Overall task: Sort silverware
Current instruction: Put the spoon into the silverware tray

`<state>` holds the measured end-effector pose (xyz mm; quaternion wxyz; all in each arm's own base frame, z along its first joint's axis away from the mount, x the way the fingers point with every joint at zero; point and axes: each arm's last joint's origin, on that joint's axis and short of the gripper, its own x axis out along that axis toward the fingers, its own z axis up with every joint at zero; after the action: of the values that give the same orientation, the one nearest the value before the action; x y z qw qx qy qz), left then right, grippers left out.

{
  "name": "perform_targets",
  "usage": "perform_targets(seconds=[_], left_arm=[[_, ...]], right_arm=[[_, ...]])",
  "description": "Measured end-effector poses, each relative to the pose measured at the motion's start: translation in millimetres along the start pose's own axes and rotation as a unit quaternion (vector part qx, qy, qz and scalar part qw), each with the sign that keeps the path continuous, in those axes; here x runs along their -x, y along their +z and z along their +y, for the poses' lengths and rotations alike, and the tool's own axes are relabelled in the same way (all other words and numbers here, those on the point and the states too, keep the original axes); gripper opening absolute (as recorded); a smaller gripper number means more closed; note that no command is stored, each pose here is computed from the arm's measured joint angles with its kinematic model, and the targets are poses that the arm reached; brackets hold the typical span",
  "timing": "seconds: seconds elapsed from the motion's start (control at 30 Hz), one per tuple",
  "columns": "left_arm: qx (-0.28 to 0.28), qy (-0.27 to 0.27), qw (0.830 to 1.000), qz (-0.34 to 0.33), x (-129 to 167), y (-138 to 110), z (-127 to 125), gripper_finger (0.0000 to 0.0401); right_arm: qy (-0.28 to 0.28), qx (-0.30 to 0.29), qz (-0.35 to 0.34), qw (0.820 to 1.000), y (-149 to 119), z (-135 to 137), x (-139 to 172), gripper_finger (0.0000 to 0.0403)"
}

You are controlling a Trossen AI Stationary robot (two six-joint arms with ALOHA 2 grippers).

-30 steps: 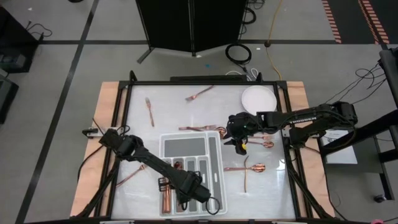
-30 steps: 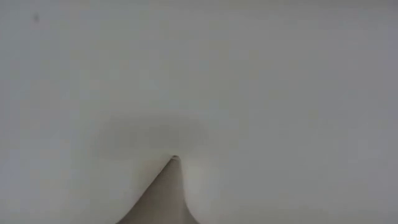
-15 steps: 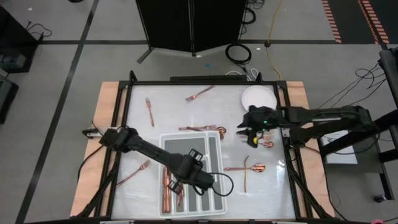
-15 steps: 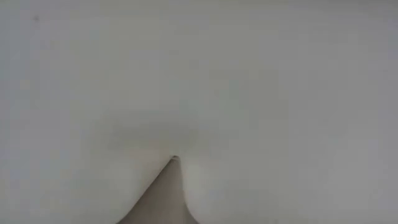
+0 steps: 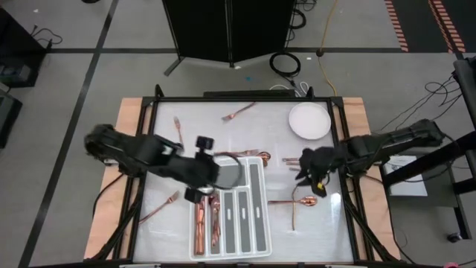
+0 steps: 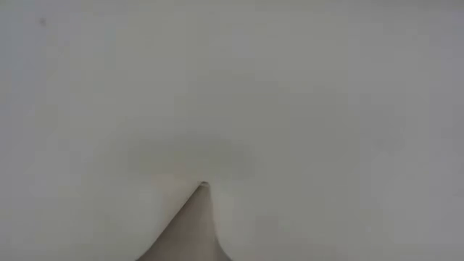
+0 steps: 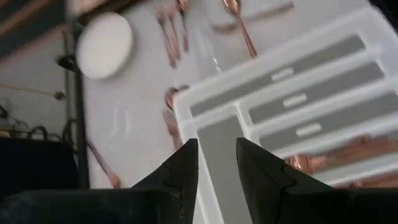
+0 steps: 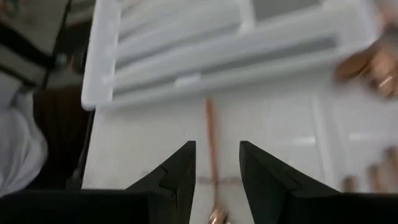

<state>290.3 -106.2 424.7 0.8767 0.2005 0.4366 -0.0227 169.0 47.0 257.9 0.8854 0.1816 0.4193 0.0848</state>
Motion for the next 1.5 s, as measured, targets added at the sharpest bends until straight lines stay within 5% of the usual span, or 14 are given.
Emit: perform_targets(seconds=[0.2,0.4,0.5,0.63,0.77,0.97,1.27,1.5], left_arm=[[0.023,0.045,0.996,-0.071,-2,-43,2,0.0112],[0.067,0.08,0.983,-0.15,-65,-81,-7,0.0112],[0.093,0.077,0.954,-0.276,-96,-82,-5,0.0112],[0.089,0.018,0.887,-0.452,-126,-79,7,0.0112],[0.096,0.031,0.855,-0.509,-148,-78,18,0.0112],[0.16,0.021,0.851,-0.499,-172,-84,30,0.0112],[0.158,0.02,0.854,-0.495,-172,-85,32,0.0112],[0.165,0.02,0.879,-0.447,-180,-93,38,0.0112]], right_arm=[[-0.014,-0.016,0.096,0.995,-15,11,-22,0.0114],[-0.065,-0.038,0.17,0.982,-28,6,-29,0.0114],[-0.113,-0.032,0.188,0.975,-30,-3,-30,0.0114],[-0.173,-0.009,0.179,0.969,-22,-20,-37,0.0114],[-0.158,0.042,0.101,0.981,5,-36,-53,0.0114],[-0.211,0.058,-0.011,0.976,39,-71,-62,0.0114],[-0.257,0.084,0.023,0.962,42,-107,-95,0.0114],[-0.24,0.091,0.031,0.966,30,-117,-117,0.0114]])
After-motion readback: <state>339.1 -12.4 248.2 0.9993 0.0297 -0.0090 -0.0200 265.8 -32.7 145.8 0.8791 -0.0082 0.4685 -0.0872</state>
